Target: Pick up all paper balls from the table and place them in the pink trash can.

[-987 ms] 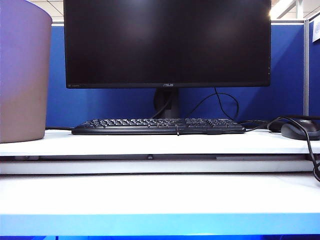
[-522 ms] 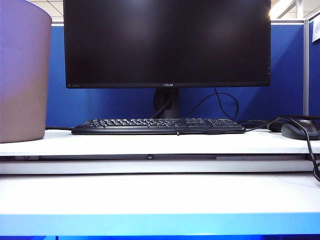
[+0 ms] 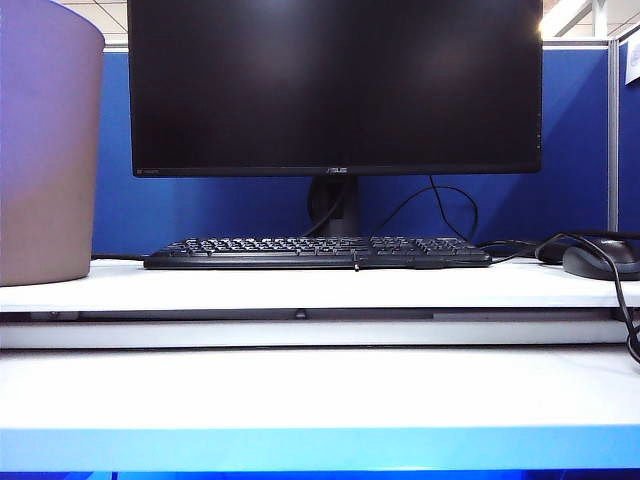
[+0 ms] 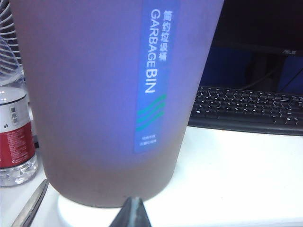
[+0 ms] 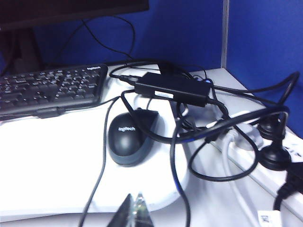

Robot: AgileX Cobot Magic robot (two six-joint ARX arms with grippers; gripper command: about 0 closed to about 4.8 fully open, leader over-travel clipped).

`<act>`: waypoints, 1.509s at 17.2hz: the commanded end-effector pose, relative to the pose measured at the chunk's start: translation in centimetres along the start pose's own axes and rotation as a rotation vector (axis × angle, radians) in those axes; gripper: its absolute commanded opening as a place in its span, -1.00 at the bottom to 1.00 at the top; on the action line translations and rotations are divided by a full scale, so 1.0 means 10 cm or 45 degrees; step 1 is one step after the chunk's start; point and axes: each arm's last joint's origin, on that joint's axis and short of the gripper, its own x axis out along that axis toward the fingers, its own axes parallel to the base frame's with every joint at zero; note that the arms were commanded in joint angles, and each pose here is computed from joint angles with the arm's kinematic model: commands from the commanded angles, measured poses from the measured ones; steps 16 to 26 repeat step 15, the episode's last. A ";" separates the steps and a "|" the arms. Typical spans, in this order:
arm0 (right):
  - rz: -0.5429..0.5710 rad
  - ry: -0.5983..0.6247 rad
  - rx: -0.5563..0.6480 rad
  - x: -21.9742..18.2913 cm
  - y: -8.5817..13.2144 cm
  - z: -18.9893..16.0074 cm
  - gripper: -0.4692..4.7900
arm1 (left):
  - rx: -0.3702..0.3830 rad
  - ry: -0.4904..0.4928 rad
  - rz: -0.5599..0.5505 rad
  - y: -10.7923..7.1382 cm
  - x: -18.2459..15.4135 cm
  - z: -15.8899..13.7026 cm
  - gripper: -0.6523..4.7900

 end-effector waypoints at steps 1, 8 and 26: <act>0.067 -0.003 0.030 0.00 0.02 -0.01 -0.84 | 0.002 -0.014 -0.008 0.00 0.00 0.01 -0.78; 0.056 -0.003 0.030 0.00 0.01 -0.01 -0.84 | 0.002 -0.014 -0.008 0.00 0.00 0.01 -0.78; 0.056 -0.003 0.030 0.00 0.01 -0.01 -0.84 | 0.002 -0.014 -0.007 0.00 0.00 0.01 -0.78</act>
